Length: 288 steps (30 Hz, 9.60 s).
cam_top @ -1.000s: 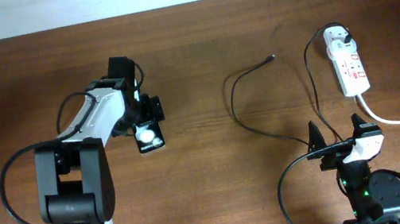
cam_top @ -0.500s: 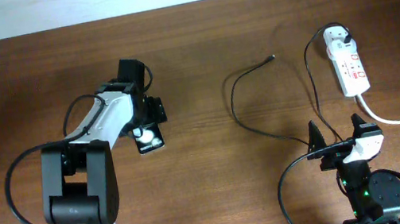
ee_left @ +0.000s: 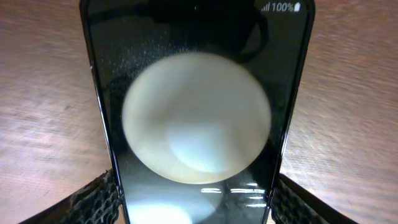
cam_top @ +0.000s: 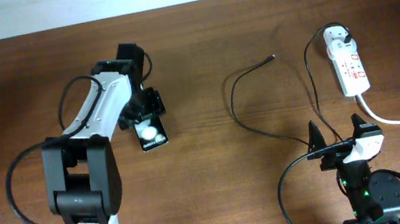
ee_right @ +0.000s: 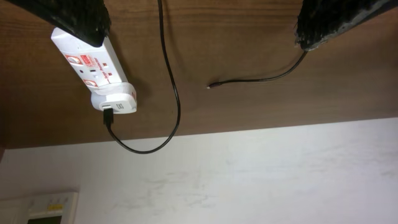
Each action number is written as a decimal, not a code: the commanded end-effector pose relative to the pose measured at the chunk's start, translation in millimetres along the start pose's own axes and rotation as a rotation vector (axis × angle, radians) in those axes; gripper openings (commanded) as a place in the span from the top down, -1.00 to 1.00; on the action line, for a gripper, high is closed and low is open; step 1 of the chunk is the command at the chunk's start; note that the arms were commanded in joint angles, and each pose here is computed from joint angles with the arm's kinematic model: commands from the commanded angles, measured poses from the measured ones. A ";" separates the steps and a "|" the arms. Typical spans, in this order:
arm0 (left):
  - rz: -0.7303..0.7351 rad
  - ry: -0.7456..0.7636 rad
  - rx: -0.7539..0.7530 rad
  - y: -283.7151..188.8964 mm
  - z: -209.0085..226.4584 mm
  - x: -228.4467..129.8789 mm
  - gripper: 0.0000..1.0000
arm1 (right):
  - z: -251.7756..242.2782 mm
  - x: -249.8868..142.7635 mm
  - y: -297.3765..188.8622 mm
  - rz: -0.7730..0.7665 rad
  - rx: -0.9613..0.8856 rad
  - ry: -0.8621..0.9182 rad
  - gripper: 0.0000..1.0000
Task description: Plug charger to phone and switch on socket
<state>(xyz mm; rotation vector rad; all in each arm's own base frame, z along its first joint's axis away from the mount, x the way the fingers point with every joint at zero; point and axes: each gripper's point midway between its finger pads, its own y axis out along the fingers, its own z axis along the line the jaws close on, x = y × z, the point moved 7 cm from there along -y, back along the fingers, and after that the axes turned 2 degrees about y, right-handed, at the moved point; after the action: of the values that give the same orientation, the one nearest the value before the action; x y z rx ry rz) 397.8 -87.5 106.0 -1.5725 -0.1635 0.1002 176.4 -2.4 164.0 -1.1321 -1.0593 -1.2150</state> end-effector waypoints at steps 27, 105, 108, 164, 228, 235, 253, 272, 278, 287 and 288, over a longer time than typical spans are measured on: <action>-0.431 0.035 -0.372 -265.0 29.7 -119.6 -0.25 | -0.4 -2.4 0.1 0.006 -0.005 0.000 -0.98; 0.309 -0.281 -0.730 -98.7 -63.7 -34.6 -0.27 | 121.9 42.6 54.9 0.705 0.463 0.528 -0.64; 0.308 -0.281 -0.731 -98.7 -63.7 -34.5 -0.28 | 164.3 36.4 63.3 0.643 0.462 0.512 -0.52; -0.141 -0.428 -1.282 -115.3 7.7 -96.3 -0.79 | 231.6 43.9 80.3 0.937 0.385 1.295 0.92; 0.060 -0.215 -1.116 -76.0 -2.1 -146.6 1.00 | 73.4 -87.9 286.6 0.876 -0.377 0.581 0.66; 0.042 -0.226 -1.095 -74.0 -1.0 -144.8 1.00 | 80.3 -93.2 191.3 1.457 -0.193 0.216 0.86; 0.030 -0.234 -1.080 -72.6 -0.1 -143.6 1.00 | 67.5 -93.1 188.1 1.441 -0.320 0.160 0.01; 0.109 -0.316 -1.177 -13.2 -20.1 -93.4 1.00 | 93.0 15.1 150.8 1.372 -0.081 0.245 0.92; -0.039 -0.094 -1.385 -68.9 -54.5 -72.6 1.00 | 115.7 125.8 47.3 1.160 0.178 0.260 0.92; -0.162 0.216 -1.530 -134.5 -66.0 -57.6 1.00 | 186.9 86.6 -6.6 1.197 0.339 -0.035 0.92; -0.168 0.240 -1.539 -136.9 -66.1 -58.7 1.00 | 193.7 77.7 -3.4 1.173 0.342 -0.068 0.92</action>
<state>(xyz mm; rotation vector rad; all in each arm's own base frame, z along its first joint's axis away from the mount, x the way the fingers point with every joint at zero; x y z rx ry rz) 348.5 -160.6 226.9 -3.0396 -0.2716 -0.3603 175.5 171.4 279.9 -1.1666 -0.3955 -0.0422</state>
